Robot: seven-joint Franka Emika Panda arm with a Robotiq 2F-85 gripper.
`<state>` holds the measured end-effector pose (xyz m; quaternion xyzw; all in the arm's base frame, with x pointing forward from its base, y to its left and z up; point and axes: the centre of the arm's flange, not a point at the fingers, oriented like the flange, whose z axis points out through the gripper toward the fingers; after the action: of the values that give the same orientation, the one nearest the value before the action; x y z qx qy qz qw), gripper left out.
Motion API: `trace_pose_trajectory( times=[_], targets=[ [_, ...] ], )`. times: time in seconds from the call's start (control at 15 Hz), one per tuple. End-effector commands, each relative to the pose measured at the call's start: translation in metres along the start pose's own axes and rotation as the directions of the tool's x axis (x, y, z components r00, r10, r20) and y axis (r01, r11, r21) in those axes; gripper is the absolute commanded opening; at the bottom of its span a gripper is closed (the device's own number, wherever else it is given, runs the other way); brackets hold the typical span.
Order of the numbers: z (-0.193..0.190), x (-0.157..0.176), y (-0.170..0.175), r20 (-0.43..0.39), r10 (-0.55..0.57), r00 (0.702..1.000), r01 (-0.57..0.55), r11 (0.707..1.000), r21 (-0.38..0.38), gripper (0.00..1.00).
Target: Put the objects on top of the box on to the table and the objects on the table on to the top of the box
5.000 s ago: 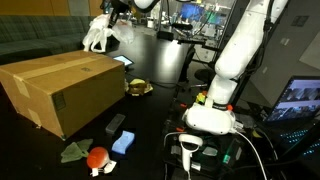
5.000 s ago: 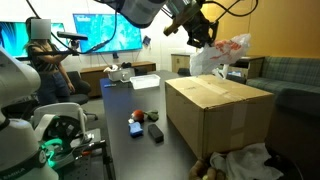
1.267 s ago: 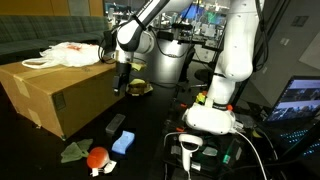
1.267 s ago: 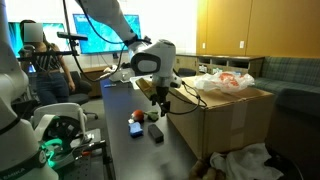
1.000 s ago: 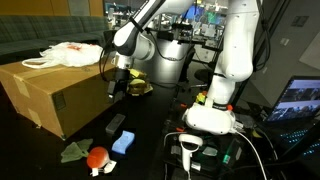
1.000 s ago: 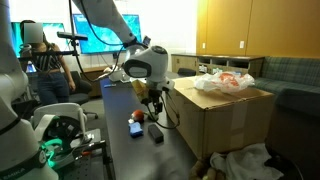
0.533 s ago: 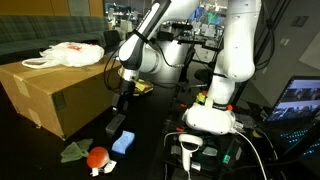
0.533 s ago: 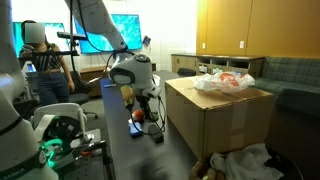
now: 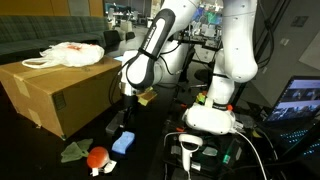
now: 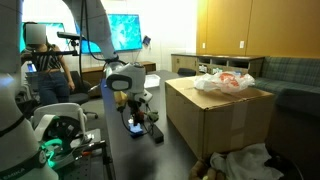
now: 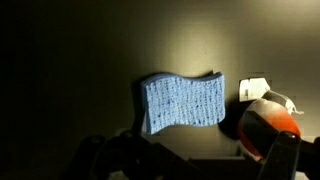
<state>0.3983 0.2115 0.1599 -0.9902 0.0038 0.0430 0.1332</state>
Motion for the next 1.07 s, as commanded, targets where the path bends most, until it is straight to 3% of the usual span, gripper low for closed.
trace_pose_trajectory(
  times=[0.0,0.4,0.53,0.8,1.0],
  targets=[
    [0.016,0.003,-0.026,0.029,0.118,0.993,-0.116,0.992,-0.053,1.00],
    [0.039,0.003,-0.062,0.007,0.288,0.958,-0.287,0.957,-0.040,1.00],
    [0.047,0.012,-0.074,0.014,0.369,0.929,-0.369,0.929,-0.040,1.00],
    [0.068,0.022,-0.084,0.007,0.541,0.841,-0.540,0.839,-0.064,1.00],
    [0.084,0.019,-0.081,-0.001,0.668,0.744,-0.664,0.740,-0.109,1.00]
  ],
)
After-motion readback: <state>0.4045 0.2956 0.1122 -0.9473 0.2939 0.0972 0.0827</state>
